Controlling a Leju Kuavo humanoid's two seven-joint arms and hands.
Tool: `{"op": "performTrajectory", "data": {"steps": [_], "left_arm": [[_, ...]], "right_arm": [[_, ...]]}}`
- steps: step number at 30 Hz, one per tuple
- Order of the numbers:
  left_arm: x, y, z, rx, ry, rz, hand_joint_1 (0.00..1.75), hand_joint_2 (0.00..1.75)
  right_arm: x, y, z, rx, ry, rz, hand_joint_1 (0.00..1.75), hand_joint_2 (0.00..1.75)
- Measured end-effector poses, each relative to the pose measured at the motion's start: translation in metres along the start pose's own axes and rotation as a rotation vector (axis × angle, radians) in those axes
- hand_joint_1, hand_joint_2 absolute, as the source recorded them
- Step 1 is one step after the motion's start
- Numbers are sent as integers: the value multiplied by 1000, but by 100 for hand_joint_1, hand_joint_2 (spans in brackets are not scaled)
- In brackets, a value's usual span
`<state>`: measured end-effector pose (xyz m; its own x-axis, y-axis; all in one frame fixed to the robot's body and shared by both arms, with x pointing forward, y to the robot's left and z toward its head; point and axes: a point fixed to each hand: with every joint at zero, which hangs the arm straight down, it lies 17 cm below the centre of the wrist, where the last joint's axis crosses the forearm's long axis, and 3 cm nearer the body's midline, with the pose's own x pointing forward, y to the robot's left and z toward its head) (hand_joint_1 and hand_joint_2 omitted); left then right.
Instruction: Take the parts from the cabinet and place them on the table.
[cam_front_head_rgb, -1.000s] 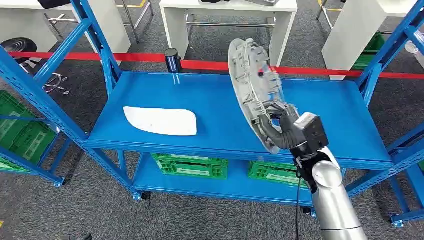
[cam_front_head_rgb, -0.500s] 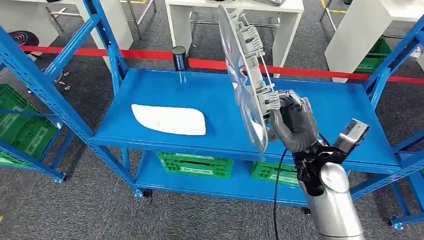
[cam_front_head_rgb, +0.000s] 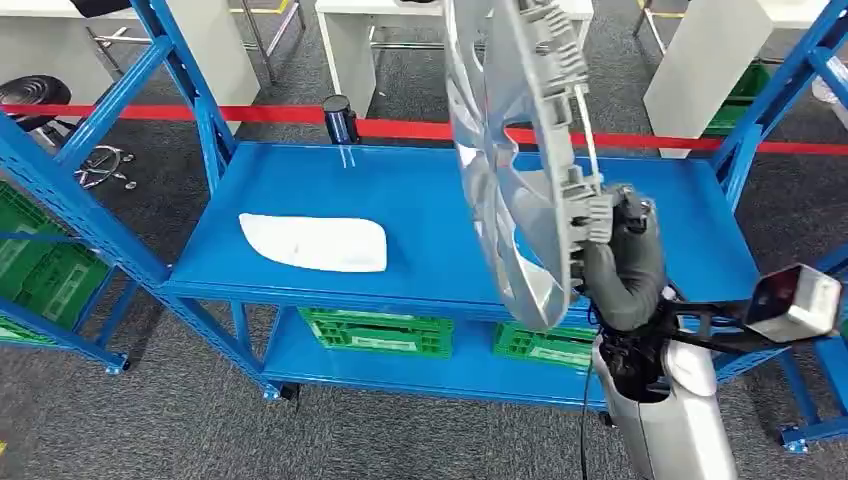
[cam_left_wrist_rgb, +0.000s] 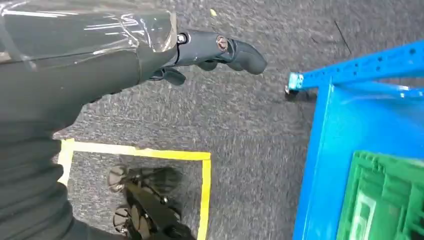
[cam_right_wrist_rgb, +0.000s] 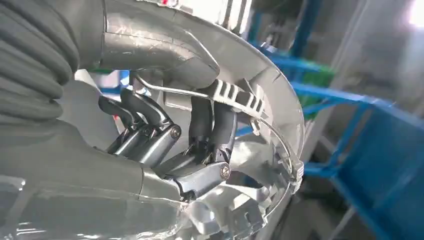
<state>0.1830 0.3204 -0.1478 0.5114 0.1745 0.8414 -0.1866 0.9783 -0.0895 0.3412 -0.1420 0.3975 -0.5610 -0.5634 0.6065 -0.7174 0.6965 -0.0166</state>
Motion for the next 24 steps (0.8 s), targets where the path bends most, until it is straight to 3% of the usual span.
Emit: {"op": "performTrajectory", "data": {"steps": [9,24], "left_arm": [[-2,1,1,-16,16,-29,0,175],[-13,4,5,-12,64,-40,0,175]], "right_arm": [[60,36,-2,136,-174,-169,175,175],[67,73,7,267,-180,-128,175,175]]}}
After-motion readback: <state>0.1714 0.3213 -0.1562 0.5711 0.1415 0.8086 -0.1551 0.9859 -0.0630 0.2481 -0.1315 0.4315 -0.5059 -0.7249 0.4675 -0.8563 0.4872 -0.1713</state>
